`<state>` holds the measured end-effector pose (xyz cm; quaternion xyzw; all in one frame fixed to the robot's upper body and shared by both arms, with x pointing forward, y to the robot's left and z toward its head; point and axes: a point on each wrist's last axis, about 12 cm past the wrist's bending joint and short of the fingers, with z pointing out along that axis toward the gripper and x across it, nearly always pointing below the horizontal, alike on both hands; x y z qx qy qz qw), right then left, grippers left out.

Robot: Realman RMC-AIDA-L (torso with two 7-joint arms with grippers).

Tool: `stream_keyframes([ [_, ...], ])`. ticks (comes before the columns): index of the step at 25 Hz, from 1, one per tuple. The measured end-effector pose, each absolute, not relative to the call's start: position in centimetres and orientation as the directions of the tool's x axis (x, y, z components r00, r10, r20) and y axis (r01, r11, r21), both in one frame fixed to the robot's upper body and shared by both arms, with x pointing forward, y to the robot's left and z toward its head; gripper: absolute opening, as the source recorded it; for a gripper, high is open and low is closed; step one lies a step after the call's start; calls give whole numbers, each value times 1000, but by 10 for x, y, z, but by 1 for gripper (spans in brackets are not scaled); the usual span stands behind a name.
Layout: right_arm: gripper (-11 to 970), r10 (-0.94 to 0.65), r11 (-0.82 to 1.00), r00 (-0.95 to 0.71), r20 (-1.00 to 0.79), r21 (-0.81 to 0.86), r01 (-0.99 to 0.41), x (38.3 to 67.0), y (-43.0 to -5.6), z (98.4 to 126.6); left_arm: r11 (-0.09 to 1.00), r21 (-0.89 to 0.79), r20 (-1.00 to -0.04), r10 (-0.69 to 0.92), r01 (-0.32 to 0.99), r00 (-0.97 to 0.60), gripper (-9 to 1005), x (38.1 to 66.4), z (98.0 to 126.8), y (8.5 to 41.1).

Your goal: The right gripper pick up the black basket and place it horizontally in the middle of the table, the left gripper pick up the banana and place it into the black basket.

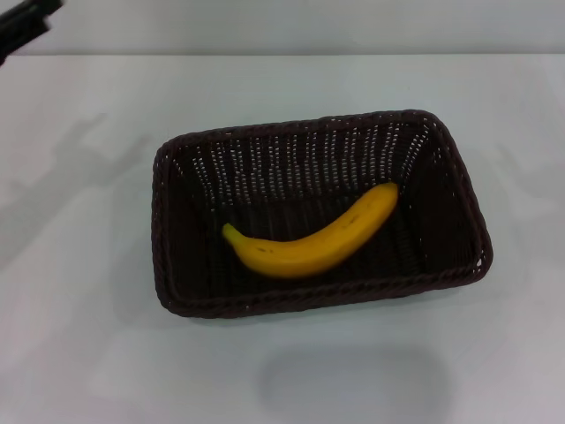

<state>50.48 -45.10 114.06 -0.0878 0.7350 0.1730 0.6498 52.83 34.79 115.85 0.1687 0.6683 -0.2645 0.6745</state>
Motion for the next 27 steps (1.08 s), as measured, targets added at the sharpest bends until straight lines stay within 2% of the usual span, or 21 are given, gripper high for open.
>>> stream_keyframes([
  [10, 873, -35, 917, -329, -944, 100, -386, 550, -423, 1214, 919, -75, -991, -111, 387, 71, 880, 494, 1074, 363],
  [17, 873, -126, 919, -435, -892, 60, -390, 574, -395, 1249, 957, -38, -989, -76, 288, 124, 880, 475, 1051, 363],
  [20, 872, -127, 916, -426, -896, 59, -397, 578, -388, 1251, 959, -37, -990, -74, 279, 122, 880, 472, 1048, 363],
  [27, 872, -86, 900, -351, -932, 79, -429, 571, -384, 1222, 960, -65, -990, -97, 274, 105, 880, 474, 1048, 365],
])
